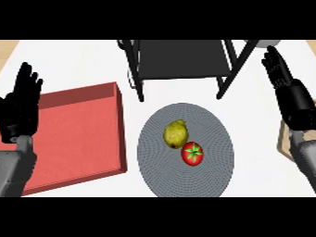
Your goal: Pick the tomato from the placemat and place it in the tiered shelf
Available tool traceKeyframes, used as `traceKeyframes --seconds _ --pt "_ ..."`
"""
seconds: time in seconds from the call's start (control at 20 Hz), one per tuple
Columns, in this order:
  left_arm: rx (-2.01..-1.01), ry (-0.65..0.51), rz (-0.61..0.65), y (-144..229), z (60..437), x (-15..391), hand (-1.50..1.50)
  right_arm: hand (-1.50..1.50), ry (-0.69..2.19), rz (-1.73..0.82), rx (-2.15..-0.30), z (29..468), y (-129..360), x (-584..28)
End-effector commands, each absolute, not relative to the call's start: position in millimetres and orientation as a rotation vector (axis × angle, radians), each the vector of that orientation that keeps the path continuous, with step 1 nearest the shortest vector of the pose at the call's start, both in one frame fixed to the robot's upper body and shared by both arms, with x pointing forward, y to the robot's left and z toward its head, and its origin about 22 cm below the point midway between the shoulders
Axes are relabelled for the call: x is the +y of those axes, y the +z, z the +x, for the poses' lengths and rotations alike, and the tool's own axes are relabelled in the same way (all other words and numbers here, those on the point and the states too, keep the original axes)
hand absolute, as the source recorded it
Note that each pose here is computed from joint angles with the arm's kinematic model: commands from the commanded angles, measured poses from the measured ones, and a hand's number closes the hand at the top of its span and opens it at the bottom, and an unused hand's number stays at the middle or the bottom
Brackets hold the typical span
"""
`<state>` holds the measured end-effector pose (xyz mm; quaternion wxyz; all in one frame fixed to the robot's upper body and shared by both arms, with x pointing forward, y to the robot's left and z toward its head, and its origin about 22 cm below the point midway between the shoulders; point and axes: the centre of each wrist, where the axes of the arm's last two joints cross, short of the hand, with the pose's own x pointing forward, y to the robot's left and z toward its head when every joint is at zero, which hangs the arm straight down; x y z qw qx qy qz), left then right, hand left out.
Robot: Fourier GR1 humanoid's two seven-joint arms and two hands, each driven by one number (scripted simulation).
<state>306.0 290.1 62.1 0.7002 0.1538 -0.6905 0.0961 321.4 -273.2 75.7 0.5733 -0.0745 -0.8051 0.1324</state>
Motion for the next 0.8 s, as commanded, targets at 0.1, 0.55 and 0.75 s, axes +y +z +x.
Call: traceKeyframes --seconds 0.1,0.55,0.75 --pt "-1.579 -0.001 0.295 46 297 278 0.0 -1.5 -0.019 -0.249 -1.701 302 54 -283" --pt "-1.571 -0.171 0.176 36 285 248 0.0 1.5 -0.411 -0.855 -1.237 223 -62 -305" --pt "-1.561 -0.204 0.153 23 277 244 0.0 -1.5 -0.685 -0.973 -1.315 201 -64 -246"
